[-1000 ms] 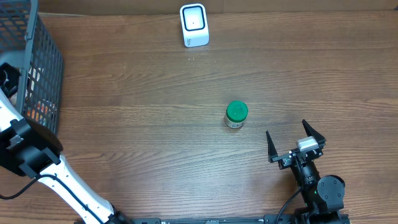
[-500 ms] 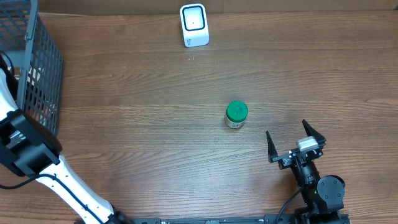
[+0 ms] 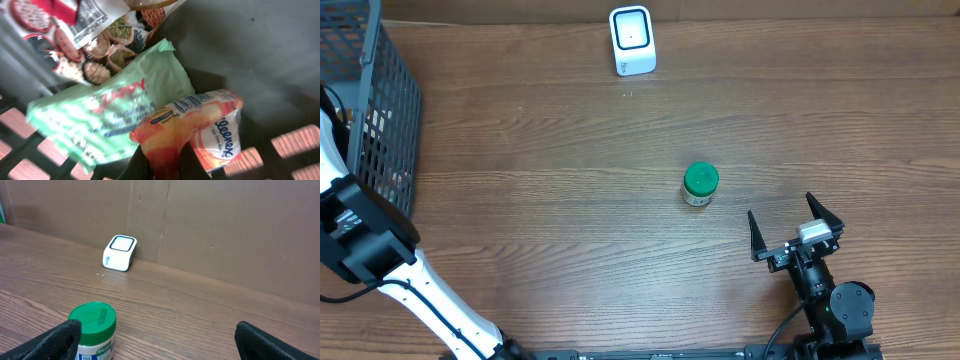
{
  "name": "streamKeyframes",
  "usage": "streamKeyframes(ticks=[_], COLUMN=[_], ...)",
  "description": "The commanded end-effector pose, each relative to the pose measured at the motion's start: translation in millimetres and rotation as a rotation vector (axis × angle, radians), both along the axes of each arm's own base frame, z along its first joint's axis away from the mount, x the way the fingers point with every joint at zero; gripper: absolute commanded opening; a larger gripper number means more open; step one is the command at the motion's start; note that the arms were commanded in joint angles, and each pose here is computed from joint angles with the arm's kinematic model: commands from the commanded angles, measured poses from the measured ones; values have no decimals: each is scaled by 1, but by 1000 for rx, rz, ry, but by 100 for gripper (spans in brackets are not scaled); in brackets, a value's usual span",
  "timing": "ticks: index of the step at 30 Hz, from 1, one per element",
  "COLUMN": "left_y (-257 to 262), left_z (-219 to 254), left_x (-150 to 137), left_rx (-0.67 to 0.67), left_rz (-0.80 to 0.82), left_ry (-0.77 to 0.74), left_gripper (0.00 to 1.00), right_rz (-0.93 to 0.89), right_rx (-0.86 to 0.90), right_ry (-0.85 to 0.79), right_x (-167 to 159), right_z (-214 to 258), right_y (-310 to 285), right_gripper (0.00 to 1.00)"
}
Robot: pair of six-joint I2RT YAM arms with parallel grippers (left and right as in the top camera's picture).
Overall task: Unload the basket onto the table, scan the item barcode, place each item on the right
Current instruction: 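Grasp the light green wipes bag in the basket with the left gripper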
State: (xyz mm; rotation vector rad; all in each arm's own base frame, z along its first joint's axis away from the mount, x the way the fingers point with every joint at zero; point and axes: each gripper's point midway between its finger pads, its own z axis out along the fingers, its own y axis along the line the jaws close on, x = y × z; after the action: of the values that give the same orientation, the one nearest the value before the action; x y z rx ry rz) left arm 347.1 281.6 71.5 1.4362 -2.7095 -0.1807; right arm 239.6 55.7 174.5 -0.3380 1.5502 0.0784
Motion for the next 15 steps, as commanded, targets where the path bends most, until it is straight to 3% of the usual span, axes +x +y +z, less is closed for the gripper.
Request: streamKeyframes(ticks=[1, 5, 15], left_y=[5, 12, 26], left_z=[42, 74, 43], left_x=[11, -5, -50], left_rx=[35, 65, -13], left_rz=[12, 40, 139], left_ry=[-92, -106, -10], left_gripper=[4, 4, 5], right_rz=[-2, -2, -2], right_rx=[0, 0, 0], right_ry=[-1, -1, -1], right_x=[0, 0, 0], right_z=[-3, -3, -3], right_y=[0, 0, 0], right_gripper=[100, 100, 100])
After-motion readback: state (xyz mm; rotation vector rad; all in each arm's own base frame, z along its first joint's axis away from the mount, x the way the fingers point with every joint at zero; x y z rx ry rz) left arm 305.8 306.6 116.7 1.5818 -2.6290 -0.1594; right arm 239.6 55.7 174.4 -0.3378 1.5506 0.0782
